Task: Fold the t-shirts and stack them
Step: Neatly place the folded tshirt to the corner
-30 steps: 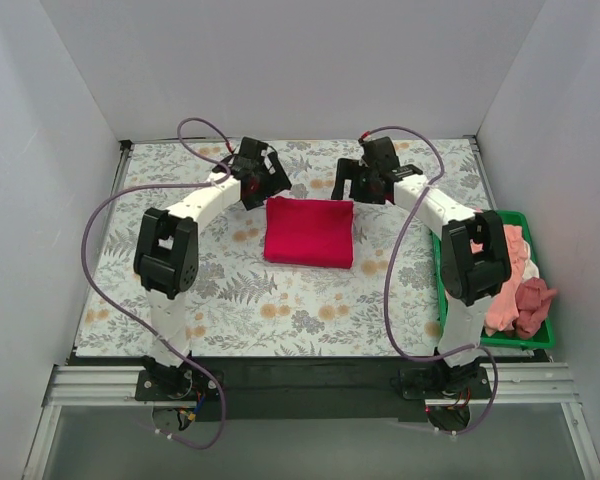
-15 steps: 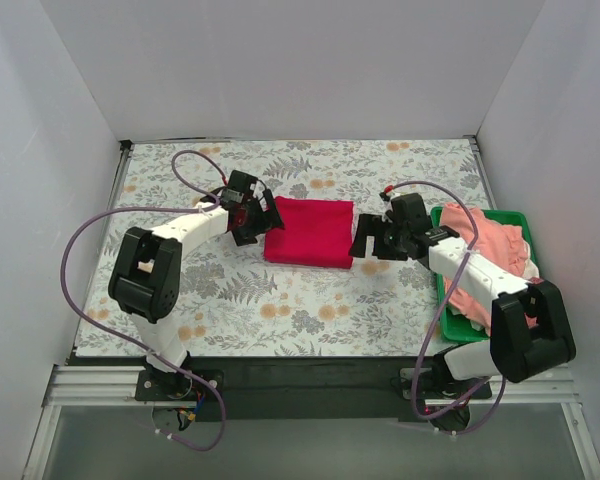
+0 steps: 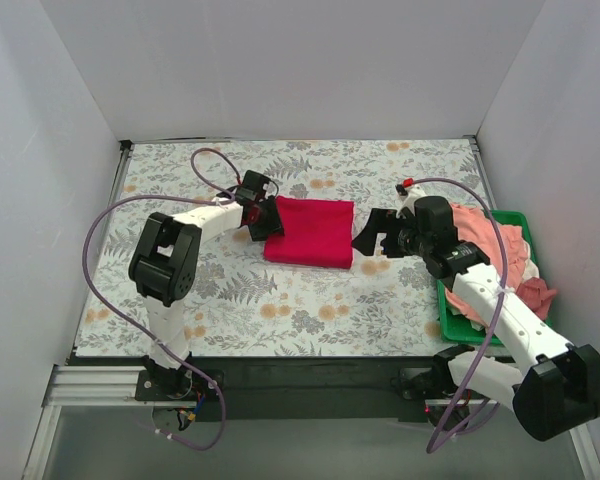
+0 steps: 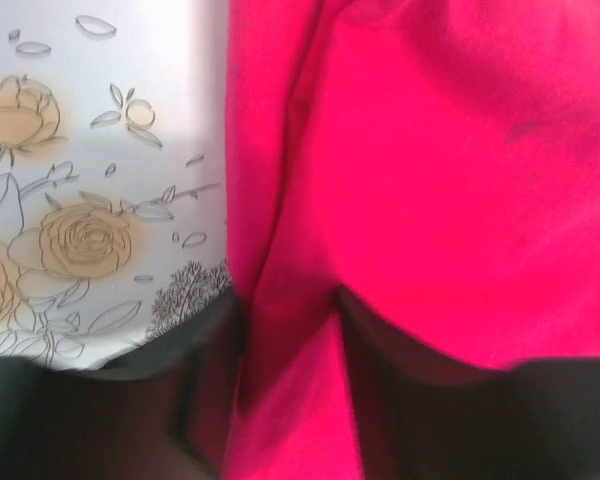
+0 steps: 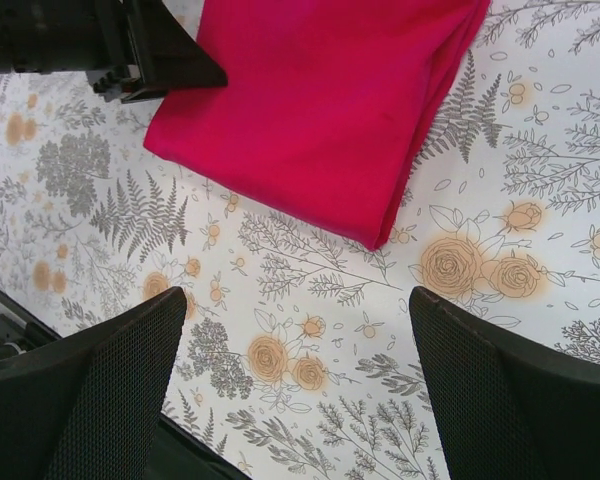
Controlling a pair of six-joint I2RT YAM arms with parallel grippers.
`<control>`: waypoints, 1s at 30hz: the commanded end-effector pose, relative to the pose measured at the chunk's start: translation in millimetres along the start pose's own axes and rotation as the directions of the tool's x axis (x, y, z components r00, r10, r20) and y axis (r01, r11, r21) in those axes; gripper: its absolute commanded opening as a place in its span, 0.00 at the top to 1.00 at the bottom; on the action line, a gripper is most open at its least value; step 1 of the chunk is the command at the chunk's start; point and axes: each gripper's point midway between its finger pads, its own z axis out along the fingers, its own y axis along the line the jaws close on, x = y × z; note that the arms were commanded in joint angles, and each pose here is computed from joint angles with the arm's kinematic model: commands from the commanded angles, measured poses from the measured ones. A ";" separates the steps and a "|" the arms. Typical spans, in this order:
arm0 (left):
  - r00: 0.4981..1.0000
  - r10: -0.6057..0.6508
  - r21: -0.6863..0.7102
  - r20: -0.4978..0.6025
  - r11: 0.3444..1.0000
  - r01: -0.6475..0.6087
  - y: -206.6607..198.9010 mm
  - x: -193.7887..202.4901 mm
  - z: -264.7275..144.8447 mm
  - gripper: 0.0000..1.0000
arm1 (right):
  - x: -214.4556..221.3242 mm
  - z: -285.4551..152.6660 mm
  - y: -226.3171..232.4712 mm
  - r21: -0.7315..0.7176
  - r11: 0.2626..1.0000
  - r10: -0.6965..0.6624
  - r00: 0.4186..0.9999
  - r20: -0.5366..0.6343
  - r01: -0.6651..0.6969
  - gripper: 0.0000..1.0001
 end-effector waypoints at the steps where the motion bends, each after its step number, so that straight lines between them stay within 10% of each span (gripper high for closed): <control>1: 1.000 0.030 -0.054 0.006 0.998 -0.029 6.8 -4.0 9.8 0.66 | -8.9 -13.5 12.3 -0.045 0.999 -0.018 0.998 0.054 0.021 0.02; 5: 0.999 0.043 -0.132 0.029 0.990 -0.039 15.9 -15.5 17.9 1.00 | -8.7 -21.8 5.5 -0.005 0.999 -0.042 0.996 0.074 0.043 0.02; 30: 0.916 0.231 -0.563 0.327 0.827 -0.008 187.0 -213.0 -30.5 1.00 | -14.4 -30.2 -61.5 0.336 0.928 -0.185 0.981 0.051 0.158 0.02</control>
